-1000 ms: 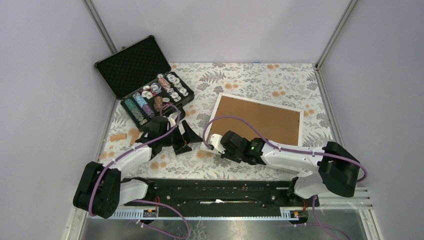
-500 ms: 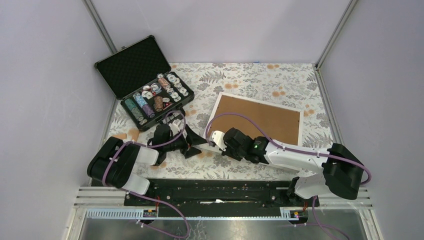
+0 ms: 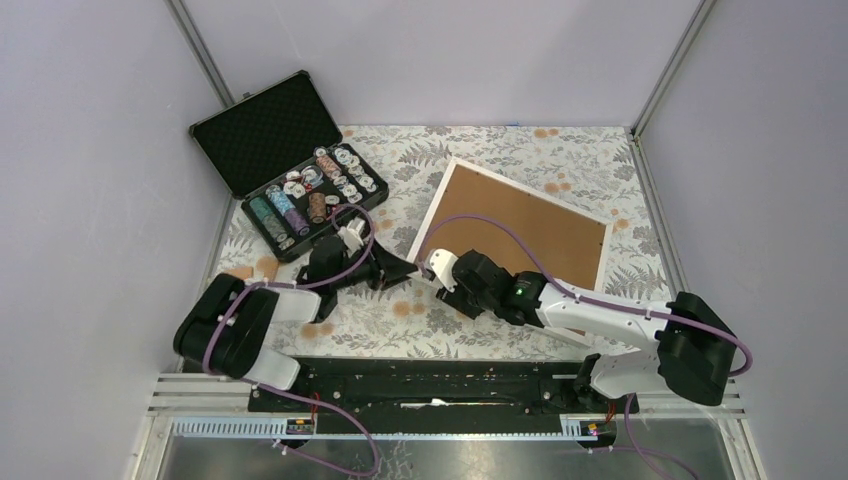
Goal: Put the photo into the frame
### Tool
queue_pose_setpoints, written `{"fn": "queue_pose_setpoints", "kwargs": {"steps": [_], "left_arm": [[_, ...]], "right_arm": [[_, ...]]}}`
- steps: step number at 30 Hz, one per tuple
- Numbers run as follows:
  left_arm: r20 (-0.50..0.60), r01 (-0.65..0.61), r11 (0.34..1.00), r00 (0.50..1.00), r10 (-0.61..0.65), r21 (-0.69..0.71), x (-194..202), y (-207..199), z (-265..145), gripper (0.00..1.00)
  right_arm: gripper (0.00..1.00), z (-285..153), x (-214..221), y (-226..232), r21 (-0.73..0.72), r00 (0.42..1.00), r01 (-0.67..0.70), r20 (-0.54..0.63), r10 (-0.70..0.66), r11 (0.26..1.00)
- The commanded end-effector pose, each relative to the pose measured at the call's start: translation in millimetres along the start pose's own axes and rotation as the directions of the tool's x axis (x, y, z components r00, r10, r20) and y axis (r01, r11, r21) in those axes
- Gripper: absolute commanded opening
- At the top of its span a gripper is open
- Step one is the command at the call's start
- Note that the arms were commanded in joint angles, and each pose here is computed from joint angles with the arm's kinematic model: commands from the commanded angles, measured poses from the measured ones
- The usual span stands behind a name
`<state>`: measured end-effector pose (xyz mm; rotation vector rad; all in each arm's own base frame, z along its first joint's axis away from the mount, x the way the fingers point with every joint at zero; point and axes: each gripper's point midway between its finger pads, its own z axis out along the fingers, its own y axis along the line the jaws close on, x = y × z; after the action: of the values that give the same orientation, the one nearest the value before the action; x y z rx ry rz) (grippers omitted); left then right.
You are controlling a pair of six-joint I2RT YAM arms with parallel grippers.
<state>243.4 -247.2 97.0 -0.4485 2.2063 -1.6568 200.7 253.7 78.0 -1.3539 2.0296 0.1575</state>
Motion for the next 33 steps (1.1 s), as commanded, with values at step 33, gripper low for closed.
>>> {"fn": "queue_pose_setpoints", "kwargs": {"steps": [33], "left_arm": [[0.19,-0.113,0.994,0.976,0.108,0.014,-83,-224,-58,0.0]], "right_arm": [[0.62,-107,-91,-96,0.948,0.999,-0.052,0.05,0.012,0.315]]}}
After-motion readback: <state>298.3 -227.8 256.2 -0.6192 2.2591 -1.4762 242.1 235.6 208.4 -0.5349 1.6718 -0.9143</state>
